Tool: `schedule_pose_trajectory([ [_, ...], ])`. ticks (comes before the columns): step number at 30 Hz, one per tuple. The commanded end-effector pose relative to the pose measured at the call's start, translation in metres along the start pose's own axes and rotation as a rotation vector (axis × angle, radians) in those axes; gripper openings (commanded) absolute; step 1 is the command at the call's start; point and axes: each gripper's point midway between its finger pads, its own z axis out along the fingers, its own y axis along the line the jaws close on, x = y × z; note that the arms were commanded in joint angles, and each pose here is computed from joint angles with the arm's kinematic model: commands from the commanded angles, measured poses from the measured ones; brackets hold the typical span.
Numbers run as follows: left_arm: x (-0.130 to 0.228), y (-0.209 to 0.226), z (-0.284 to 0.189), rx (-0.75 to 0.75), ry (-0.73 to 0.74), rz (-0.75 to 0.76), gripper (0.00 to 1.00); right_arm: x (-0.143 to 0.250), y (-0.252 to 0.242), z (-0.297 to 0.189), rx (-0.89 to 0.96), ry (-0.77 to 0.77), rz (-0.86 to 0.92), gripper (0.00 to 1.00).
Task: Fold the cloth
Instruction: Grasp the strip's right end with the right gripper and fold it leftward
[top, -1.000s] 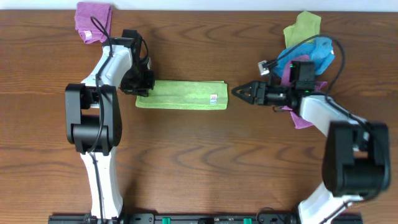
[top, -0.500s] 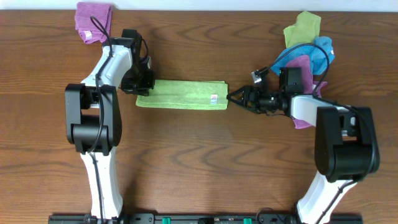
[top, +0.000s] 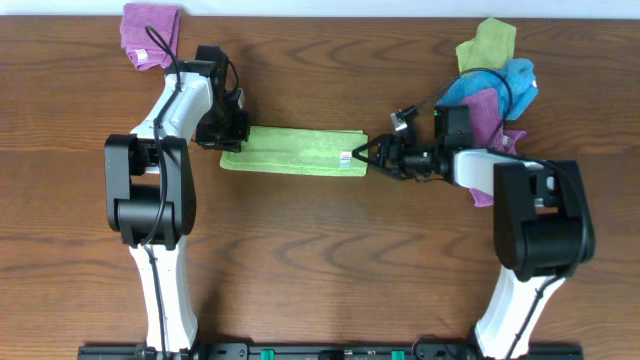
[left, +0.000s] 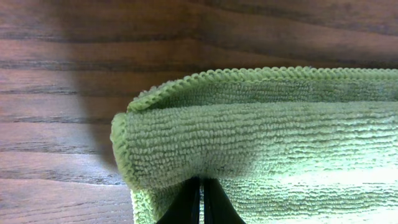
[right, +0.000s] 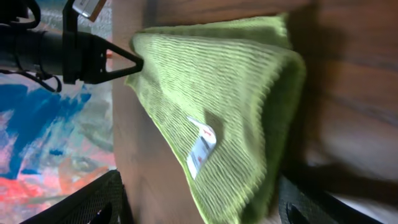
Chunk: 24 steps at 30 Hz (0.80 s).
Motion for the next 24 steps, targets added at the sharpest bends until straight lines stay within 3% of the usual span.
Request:
schedule_pose_trajectory([
  [1,0.006,-0.002,0.018,0.018,0.035,-0.007,0.06,0.012,-0.028,0.019,0.094,0.024,0.064,0.80],
  [4,0.007,-0.003,0.018,0.019,0.036,-0.007,0.06,0.003,-0.023,0.022,0.100,0.013,0.037,0.76],
  [7,0.007,-0.003,0.018,0.019,0.038,-0.008,0.06,-0.006,-0.018,0.022,0.093,0.001,0.021,0.61],
  [12,0.011,-0.007,0.018,0.037,0.055,-0.010,0.06,-0.020,-0.009,0.021,0.087,-0.017,-0.007,0.02],
  [20,0.018,-0.032,0.022,0.043,0.077,-0.003,0.06,-0.052,0.037,0.012,0.090,0.016,-0.074,0.02],
  [24,0.015,-0.055,0.027,0.045,0.053,0.010,0.06,-0.063,0.064,0.002,0.258,0.050,-0.175,0.01],
])
